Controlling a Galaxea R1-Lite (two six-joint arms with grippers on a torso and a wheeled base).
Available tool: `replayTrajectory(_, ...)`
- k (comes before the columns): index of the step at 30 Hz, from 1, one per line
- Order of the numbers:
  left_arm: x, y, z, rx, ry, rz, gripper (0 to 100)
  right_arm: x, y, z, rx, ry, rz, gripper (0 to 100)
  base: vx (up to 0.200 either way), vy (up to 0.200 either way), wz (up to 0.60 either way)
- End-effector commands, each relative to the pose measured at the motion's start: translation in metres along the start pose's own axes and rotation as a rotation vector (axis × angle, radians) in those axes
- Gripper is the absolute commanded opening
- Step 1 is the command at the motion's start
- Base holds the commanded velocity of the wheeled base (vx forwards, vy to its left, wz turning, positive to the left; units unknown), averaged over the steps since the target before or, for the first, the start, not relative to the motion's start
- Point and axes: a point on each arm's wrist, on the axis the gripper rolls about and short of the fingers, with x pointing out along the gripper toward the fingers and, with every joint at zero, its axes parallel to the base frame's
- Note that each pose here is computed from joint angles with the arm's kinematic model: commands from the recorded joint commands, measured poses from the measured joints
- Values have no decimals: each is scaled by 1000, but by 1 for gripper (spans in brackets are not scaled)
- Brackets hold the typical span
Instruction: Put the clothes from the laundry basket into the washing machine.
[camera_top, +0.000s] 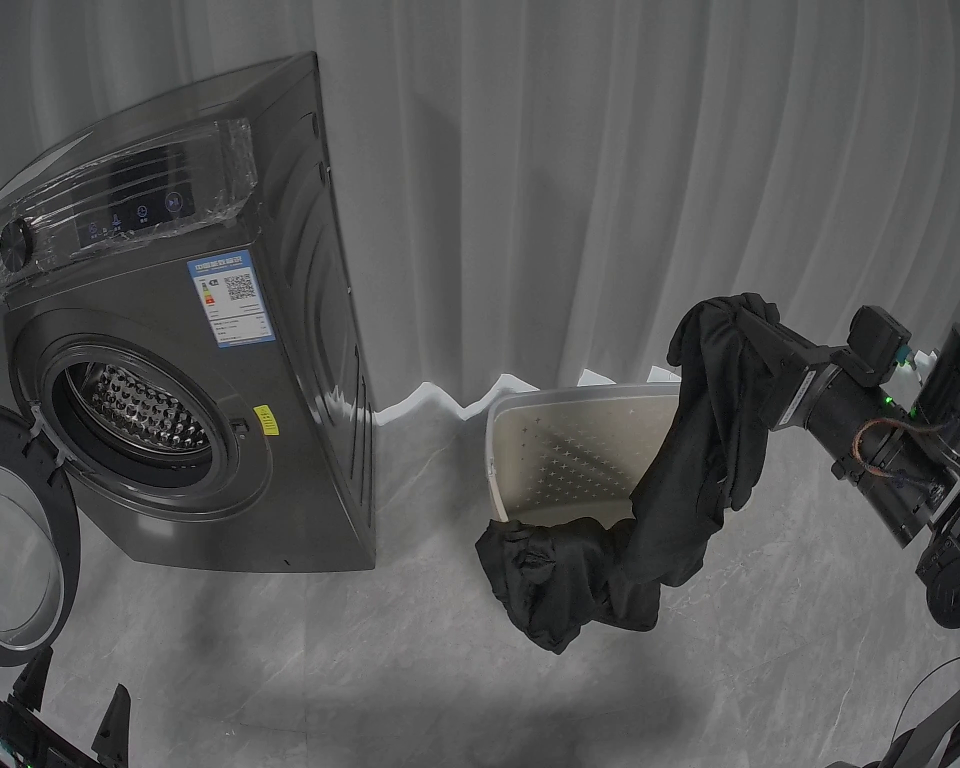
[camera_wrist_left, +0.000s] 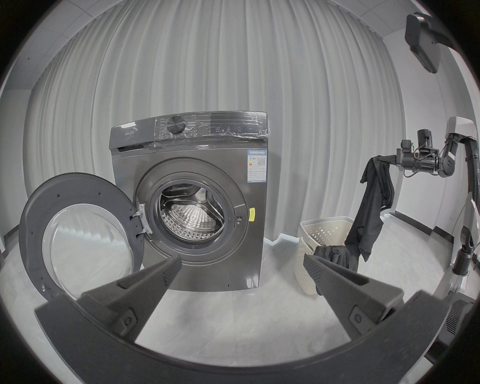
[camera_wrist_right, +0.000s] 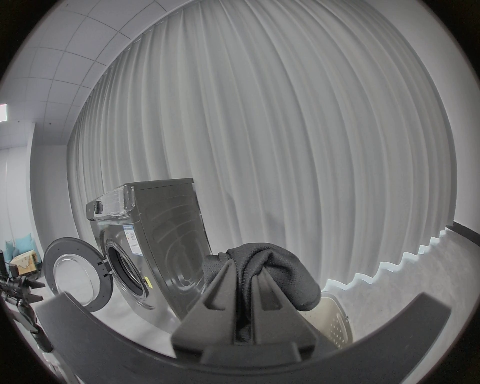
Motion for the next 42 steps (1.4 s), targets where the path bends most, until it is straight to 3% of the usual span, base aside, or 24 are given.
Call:
replayTrajectory(1, 0, 0, -5, 0, 0, 1, 100, 1, 2, 2, 4, -9, 7, 0, 0, 200, 0)
replayTrajectory(10, 0, 0, -5, 0, 0, 1, 100, 0, 4, 2, 7, -8, 17, 0, 0, 200, 0)
replayTrajectory(17, 0, 0, -5, 0, 0, 1, 100, -2, 17, 2, 24, -18, 75, 0, 0, 200, 0)
replayTrajectory(28, 0, 0, -5, 0, 0, 1, 100, -2, 19, 3, 28, -34, 103, 0, 0, 200, 0)
replayTrajectory(38, 0, 0, -5, -2, 0, 1, 100, -4, 22, 3, 31, -33, 123, 0, 0, 0, 0)
replayTrajectory(42, 0, 0, -5, -2, 0, 1, 100, -4, 22, 2, 30, -28, 123, 0, -200, 0, 0)
